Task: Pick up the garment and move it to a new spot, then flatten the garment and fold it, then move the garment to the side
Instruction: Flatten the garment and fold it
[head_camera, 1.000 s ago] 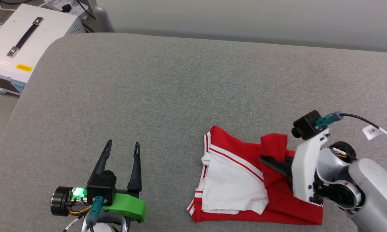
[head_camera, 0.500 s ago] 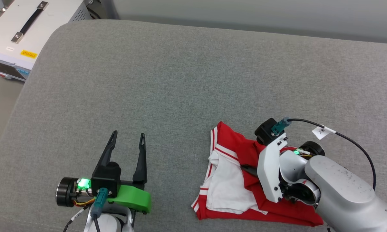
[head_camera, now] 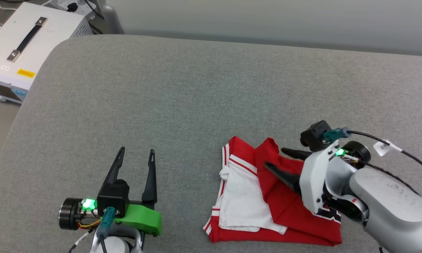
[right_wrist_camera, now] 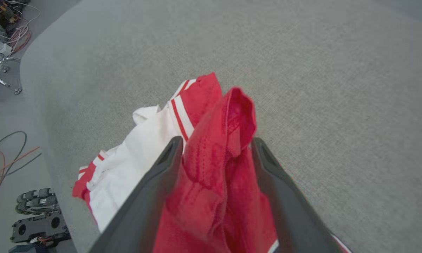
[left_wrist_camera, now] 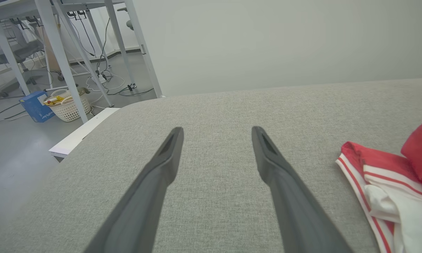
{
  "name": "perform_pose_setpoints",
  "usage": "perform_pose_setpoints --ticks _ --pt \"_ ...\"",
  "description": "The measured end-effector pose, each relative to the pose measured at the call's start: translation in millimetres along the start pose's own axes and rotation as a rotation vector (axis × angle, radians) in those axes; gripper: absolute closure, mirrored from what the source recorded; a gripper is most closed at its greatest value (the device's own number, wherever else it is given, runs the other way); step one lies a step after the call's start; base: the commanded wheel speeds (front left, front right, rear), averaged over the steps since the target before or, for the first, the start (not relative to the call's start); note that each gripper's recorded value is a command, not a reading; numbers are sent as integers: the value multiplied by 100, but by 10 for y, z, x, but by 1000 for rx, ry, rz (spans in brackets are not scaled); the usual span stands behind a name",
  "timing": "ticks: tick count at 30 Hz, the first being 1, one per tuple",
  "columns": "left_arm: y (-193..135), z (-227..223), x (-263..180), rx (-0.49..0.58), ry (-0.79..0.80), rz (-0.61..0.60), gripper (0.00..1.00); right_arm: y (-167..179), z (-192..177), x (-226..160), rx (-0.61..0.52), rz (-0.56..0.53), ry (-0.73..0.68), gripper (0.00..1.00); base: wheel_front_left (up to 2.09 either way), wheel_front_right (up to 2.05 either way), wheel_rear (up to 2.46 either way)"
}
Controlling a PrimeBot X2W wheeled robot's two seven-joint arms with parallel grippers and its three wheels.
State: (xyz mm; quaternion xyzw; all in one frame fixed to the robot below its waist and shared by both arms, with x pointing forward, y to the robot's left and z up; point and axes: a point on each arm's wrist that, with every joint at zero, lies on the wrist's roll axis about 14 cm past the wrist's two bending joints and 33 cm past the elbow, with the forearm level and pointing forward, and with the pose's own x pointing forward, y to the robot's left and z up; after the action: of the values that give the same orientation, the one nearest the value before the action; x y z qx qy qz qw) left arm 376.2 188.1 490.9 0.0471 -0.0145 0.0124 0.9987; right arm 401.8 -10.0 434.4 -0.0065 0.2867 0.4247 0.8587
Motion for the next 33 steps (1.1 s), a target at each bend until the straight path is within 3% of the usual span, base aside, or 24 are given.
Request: perform_pose_setpoints --ticks 5,10,17,25,33 --pt "-22 20 -33 0 -6 -9 0 -197 430 -337 -68 -82 -211 0 0 0 0" --pt "-82 55 -38 1 -18 -31 0 -607 734 -845 -176 -278 -428 0 0 0 0" --pt "-164 135 -44 0 -43 -59 0 -879 760 -1449 -214 -541 -657 0 0 0 0" --pt "-190 183 -108 2 -57 -73 0 -743 646 -1865 -201 -741 -782 0 0 0 0" --pt "-151 266 -165 0 -83 -64 0 -544 425 -1976 -111 -796 -814 0 0 0 0"
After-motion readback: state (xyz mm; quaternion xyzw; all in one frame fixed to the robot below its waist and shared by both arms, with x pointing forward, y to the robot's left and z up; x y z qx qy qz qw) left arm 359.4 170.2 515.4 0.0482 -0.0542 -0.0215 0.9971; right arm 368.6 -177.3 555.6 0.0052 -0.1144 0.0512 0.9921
